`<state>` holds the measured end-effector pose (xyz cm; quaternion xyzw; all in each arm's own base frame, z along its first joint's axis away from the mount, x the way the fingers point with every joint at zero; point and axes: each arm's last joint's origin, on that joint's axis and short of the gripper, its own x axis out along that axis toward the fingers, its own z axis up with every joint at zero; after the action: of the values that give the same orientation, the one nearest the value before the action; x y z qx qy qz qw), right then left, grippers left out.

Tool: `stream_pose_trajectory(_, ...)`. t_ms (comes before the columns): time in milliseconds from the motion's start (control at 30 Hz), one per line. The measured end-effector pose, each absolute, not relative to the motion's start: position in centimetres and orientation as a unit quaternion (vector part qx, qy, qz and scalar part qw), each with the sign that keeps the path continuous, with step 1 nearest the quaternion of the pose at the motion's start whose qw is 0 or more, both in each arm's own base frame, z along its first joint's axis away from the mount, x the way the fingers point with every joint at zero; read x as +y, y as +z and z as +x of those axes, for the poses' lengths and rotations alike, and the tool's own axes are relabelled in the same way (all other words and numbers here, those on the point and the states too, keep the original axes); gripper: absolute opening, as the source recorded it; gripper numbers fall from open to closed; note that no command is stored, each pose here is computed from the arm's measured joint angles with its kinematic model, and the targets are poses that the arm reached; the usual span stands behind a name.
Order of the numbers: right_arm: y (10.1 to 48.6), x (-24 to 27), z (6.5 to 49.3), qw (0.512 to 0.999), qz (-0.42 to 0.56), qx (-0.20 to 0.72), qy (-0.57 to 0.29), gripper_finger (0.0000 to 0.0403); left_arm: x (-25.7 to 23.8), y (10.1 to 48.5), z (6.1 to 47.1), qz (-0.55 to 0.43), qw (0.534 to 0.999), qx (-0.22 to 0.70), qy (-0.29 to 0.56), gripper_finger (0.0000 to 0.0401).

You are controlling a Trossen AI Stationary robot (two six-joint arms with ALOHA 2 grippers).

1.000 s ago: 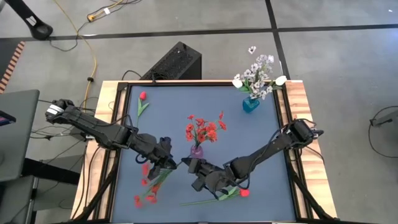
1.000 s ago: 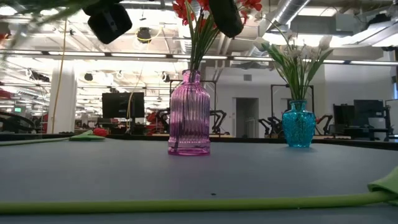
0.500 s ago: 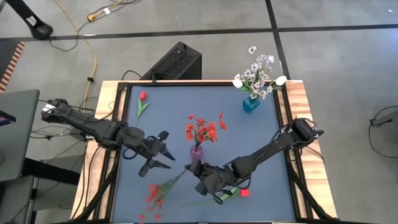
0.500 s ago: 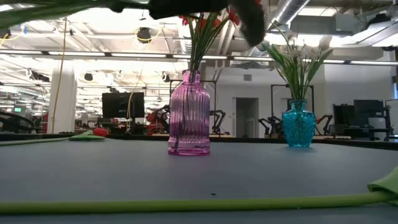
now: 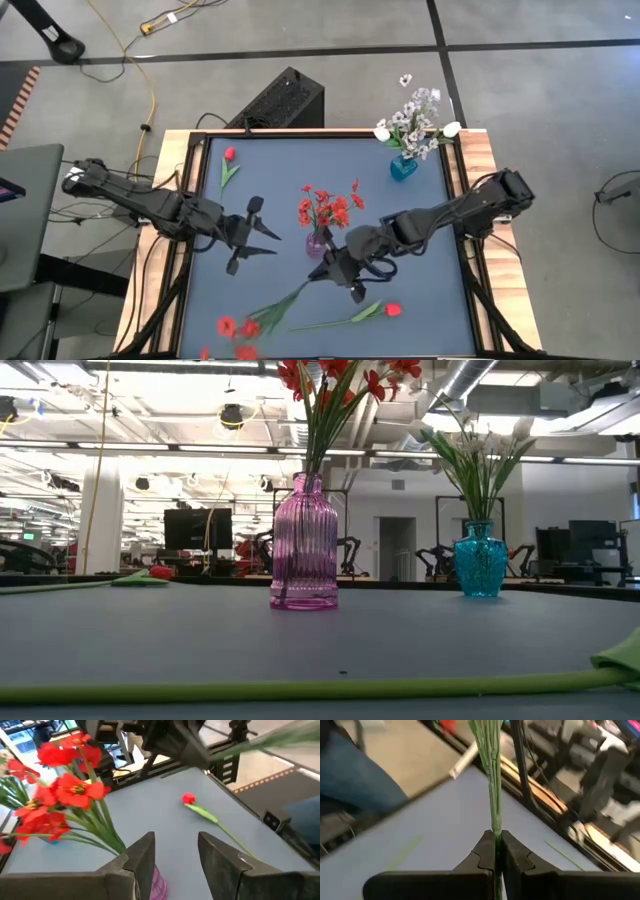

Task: Sort flowers into vase by color
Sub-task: Put the red flowers into the purple vase

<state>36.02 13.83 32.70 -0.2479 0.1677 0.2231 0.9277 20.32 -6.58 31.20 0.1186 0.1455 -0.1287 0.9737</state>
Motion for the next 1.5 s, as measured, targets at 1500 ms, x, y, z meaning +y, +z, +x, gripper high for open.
stream_pose_trajectory(1500, 25.6, 9.7, 32.2, 0.984, -0.027, -0.166, 0.049, 0.0036, -10.1, 30.3, 27.0, 0.124, 0.988, -0.041, -0.079, 0.0134)
